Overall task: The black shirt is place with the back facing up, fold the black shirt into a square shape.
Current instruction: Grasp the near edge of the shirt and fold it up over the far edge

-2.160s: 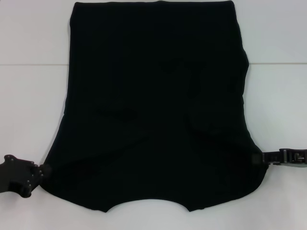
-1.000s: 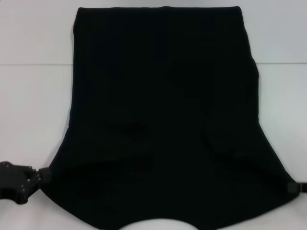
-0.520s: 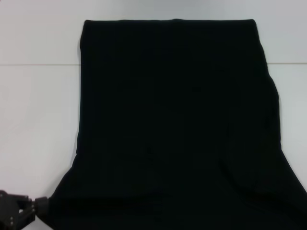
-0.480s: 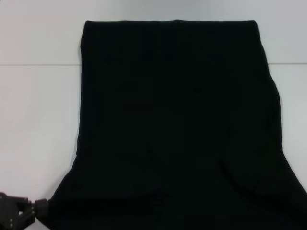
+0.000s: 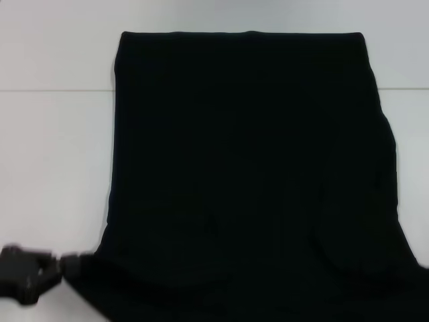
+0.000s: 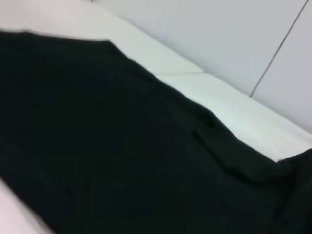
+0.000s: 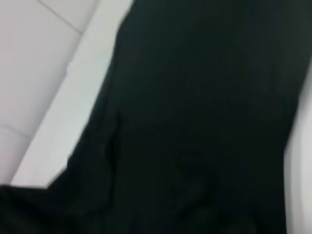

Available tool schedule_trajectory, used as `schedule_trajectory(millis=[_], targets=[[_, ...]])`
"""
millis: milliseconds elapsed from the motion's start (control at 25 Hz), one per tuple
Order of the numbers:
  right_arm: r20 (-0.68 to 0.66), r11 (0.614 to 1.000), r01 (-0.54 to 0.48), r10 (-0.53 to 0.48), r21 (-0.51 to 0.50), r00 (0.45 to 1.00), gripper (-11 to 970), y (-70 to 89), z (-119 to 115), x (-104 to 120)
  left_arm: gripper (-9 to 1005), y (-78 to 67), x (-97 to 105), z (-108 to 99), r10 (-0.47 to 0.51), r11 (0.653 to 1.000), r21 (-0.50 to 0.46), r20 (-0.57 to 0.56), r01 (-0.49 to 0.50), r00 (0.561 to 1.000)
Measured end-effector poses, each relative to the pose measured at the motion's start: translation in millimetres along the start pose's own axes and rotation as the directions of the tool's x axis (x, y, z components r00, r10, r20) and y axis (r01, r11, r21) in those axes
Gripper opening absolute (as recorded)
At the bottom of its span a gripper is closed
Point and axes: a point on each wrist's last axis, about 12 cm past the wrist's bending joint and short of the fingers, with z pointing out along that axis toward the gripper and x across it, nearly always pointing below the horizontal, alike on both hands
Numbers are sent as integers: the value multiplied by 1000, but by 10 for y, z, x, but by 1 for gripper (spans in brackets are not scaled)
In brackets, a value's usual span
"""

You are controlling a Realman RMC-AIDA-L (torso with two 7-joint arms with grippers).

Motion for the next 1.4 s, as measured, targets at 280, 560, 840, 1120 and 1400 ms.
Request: schedule_trajectory(millis=[280, 560, 840, 1120, 1400], targets=[[115, 998, 64, -63, -7, 991, 23, 86, 178, -597, 12, 292, -647, 393, 50, 999, -7, 27, -50, 998], [193, 993, 85, -100, 86, 976, 23, 159, 530, -1223, 12, 587, -1250, 906, 48, 993, -113, 98, -36, 994], [255, 979, 80, -127, 189, 959, 23, 202, 891, -1634, 11, 814, -1658, 1208, 70, 951, -308, 142, -23, 987], [325, 956, 58, -155, 288, 933, 22, 308, 1197, -1999, 15, 892, -1884, 1486, 119, 884, -464, 125, -47, 985], [356, 937, 51, -181, 346, 917, 22, 441, 1409, -2223, 20, 873, -1974, 1685, 165, 848, -523, 98, -91, 981]])
